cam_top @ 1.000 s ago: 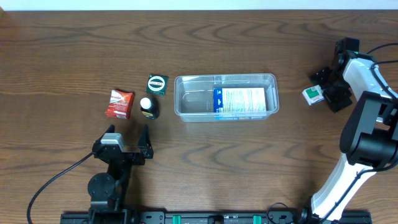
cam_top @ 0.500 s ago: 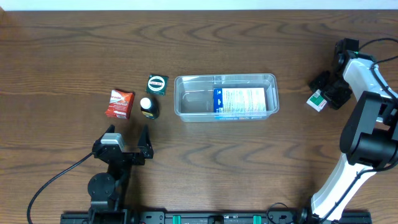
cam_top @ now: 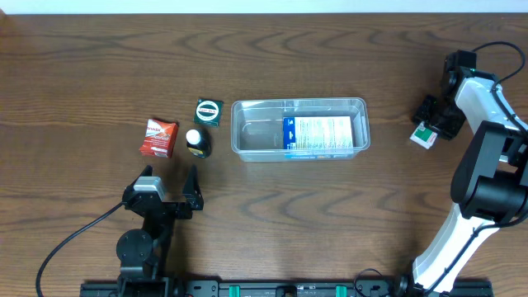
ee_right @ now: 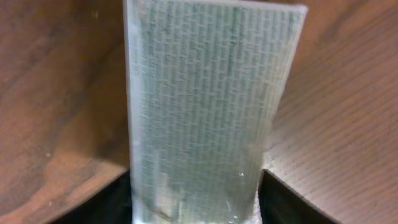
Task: Pack container
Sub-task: 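Carry the white-green box into the container and lower it, then release the box and retract right arm to the side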
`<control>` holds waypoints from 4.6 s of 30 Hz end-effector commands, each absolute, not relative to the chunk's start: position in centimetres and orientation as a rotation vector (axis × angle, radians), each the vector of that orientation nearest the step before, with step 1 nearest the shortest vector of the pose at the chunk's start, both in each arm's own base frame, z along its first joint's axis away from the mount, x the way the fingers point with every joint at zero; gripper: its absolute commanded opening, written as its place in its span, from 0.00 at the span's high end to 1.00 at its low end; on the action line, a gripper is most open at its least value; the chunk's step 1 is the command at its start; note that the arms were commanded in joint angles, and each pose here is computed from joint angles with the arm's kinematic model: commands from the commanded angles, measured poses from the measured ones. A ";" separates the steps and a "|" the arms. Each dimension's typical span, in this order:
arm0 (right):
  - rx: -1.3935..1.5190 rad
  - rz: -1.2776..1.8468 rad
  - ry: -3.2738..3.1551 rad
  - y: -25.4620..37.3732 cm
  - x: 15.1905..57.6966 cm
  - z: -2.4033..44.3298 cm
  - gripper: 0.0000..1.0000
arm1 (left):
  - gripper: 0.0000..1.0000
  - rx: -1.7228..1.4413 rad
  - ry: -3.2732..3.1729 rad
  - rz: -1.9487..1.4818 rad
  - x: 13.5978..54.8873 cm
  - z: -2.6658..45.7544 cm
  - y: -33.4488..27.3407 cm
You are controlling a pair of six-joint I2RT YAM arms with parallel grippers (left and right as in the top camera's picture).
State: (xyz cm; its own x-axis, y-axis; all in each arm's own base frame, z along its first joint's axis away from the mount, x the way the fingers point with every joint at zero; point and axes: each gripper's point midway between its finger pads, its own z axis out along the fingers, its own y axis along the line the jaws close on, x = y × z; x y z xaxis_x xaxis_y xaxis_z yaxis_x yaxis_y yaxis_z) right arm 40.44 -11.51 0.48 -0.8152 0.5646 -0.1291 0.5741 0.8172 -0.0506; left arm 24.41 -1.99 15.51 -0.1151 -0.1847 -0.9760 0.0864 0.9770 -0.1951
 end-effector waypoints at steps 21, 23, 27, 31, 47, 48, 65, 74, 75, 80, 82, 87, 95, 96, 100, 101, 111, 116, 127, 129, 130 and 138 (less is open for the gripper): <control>0.613 0.174 2.765 -6.5 44.0 9.6 0.57 | 0.02 -0.064 1.714 -0.214 24.4 14.0 -1.9; 0.573 0.211 2.737 -5.3 43.8 11.8 0.57 | 0.02 -0.064 1.714 -0.214 24.4 14.0 -1.9; 0.463 0.316 2.672 -1.9 43.1 16.4 0.56 | 0.02 -0.064 1.714 -0.214 24.4 14.0 -1.9; 0.303 0.403 2.626 3.0 41.9 20.2 0.56 | 0.02 -0.064 1.714 -0.214 24.4 14.0 -1.9; 0.316 0.101 2.630 14.1 37.0 19.9 0.54 | 0.02 -0.064 1.714 -0.214 24.4 14.0 -1.9; 0.348 0.078 2.617 14.2 36.8 19.8 0.55 | 0.02 -0.064 1.714 -0.214 24.4 14.0 -1.9; 1.244 0.063 2.352 13.3 33.9 13.5 0.67 | 0.02 -0.064 1.714 -0.214 24.4 14.0 -1.9; 1.467 0.248 2.266 15.1 34.2 11.5 0.66 | 0.02 -0.064 1.714 -0.214 24.4 14.0 -1.9; 1.497 0.255 2.250 15.2 34.2 11.4 0.66 | 0.02 -0.064 1.714 -0.214 24.4 14.0 -1.9; 1.607 0.284 2.188 15.6 33.8 11.2 0.62 | 0.02 -0.064 1.714 -0.214 24.4 14.0 -1.9; 1.639 0.294 2.170 15.9 33.6 11.1 0.61 | 0.02 -0.064 1.714 -0.214 24.4 14.0 -1.9; 1.653 0.291 2.171 16.6 33.5 10.3 0.61 | 0.02 -0.064 1.714 -0.214 24.4 14.0 -1.9; 1.710 0.241 2.158 16.9 33.9 7.8 0.60 | 0.02 -0.064 1.714 -0.214 24.4 14.0 -1.9; 1.709 0.241 2.158 17.0 34.0 7.5 0.60 | 0.02 -0.064 1.714 -0.214 24.4 14.0 -1.9; 1.708 0.236 2.155 17.0 34.1 7.3 0.60 | 0.02 -0.064 1.714 -0.214 24.4 14.0 -1.9; 1.706 0.233 2.151 16.9 34.2 7.3 0.60 | 0.02 -0.064 1.714 -0.214 24.4 14.0 -1.9; 1.710 0.200 2.104 15.6 34.7 7.5 0.57 | 0.02 -0.064 1.714 -0.214 24.4 14.0 -1.9; 1.712 0.198 2.087 15.3 35.0 7.6 0.42 | 0.02 -0.064 1.714 -0.214 24.4 14.0 -1.9; 1.605 0.259 2.109 16.0 36.5 8.4 0.37 | 0.02 -0.064 1.714 -0.214 24.4 14.0 -1.9; 1.527 0.289 2.135 16.4 37.1 9.3 0.38 | 0.02 -0.064 1.714 -0.214 24.4 14.0 -1.9; 1.478 0.303 2.148 16.5 37.4 10.1 0.38 | 0.02 -0.064 1.714 -0.214 24.4 14.0 -1.9; 0.712 0.260 2.238 15.6 38.6 20.9 0.05 | 0.02 -0.064 1.714 -0.214 24.4 14.0 -1.9</control>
State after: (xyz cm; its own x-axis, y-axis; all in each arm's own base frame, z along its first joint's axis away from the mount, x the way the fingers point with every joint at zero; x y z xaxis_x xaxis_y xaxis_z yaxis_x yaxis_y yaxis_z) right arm 37.68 17.09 13.68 -0.4795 0.7853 -0.3917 0.6478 0.6179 0.4456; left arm 24.41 -1.99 15.51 -0.1152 -0.1847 -0.9760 0.0868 0.9769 -0.1952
